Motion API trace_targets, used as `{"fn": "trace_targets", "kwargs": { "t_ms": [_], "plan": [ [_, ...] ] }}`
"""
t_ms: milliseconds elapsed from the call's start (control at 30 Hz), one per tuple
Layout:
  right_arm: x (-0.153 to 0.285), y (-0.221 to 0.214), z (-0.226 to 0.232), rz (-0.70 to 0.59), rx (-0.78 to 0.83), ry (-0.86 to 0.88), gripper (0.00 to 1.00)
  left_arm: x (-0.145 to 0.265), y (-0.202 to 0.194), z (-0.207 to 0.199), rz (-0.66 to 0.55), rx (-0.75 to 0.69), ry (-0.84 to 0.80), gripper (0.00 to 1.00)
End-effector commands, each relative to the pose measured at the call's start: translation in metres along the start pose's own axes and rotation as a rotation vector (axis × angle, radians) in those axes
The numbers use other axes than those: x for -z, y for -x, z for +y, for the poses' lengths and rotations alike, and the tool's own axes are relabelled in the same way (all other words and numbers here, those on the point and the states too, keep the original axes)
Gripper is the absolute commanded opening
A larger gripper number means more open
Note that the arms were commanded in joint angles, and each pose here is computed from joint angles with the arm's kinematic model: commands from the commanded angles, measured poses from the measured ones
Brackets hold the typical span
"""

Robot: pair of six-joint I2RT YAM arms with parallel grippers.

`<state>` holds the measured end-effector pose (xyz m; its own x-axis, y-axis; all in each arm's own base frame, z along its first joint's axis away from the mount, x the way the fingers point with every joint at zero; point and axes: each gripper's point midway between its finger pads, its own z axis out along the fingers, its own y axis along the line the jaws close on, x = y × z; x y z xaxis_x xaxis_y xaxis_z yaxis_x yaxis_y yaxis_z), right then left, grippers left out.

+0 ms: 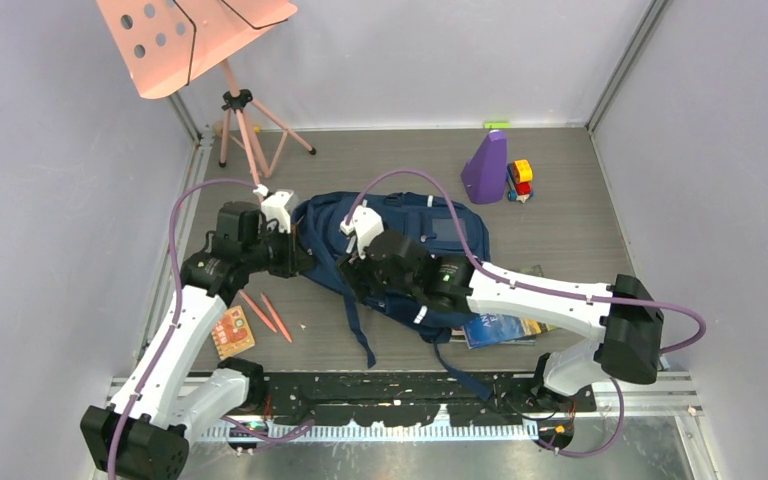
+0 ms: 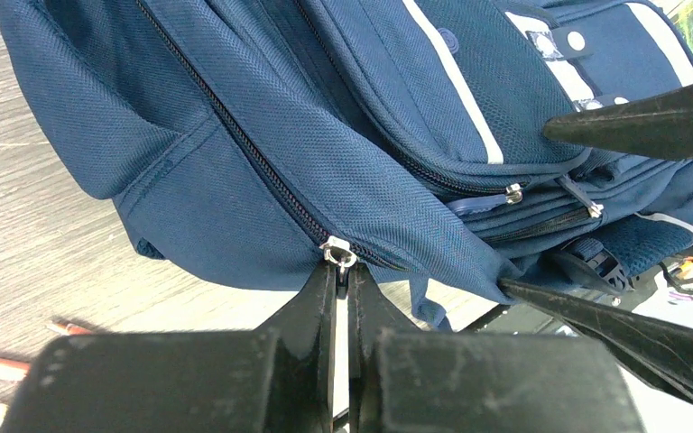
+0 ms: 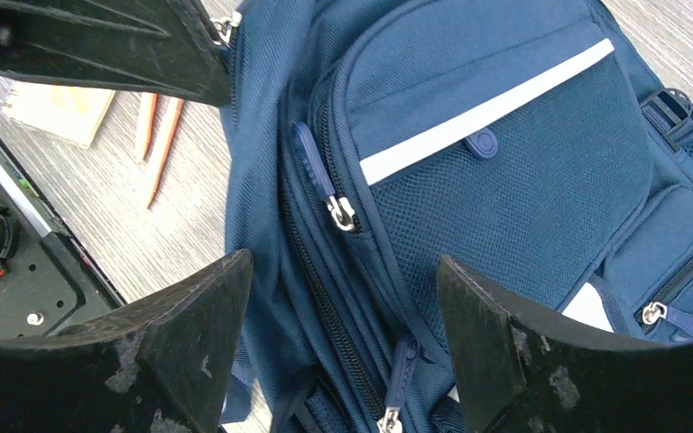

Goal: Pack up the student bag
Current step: Unzip the student bag.

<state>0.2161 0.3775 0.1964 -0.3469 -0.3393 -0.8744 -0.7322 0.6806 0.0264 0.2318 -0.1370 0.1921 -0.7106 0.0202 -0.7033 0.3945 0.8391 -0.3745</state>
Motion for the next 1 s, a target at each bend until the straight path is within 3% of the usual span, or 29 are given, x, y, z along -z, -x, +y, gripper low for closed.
{"fn": "trace_targets", "kwargs": {
  "t_ms": [0, 233, 567, 967],
  "plan": [
    [0.008, 0.040, 0.023, -0.100, -0.027, 0.051, 0.81, 0.003, 0.022, -0.009, -0.082, -0.054, -0.040, 0.00],
    [0.013, 0.050, 0.041, -0.127, -0.002, 0.075, 0.82, 0.003, 0.022, -0.008, -0.079, -0.052, -0.038, 0.00],
    [-0.010, 0.037, 0.050, -0.089, 0.013, 0.054, 0.52, 0.004, 0.021, -0.008, -0.084, -0.054, -0.038, 0.00],
    [-0.021, 0.039, 0.030, -0.138, 0.085, -0.149, 0.35, 0.005, 0.021, -0.012, -0.087, -0.055, -0.059, 0.00]
  ]
}}
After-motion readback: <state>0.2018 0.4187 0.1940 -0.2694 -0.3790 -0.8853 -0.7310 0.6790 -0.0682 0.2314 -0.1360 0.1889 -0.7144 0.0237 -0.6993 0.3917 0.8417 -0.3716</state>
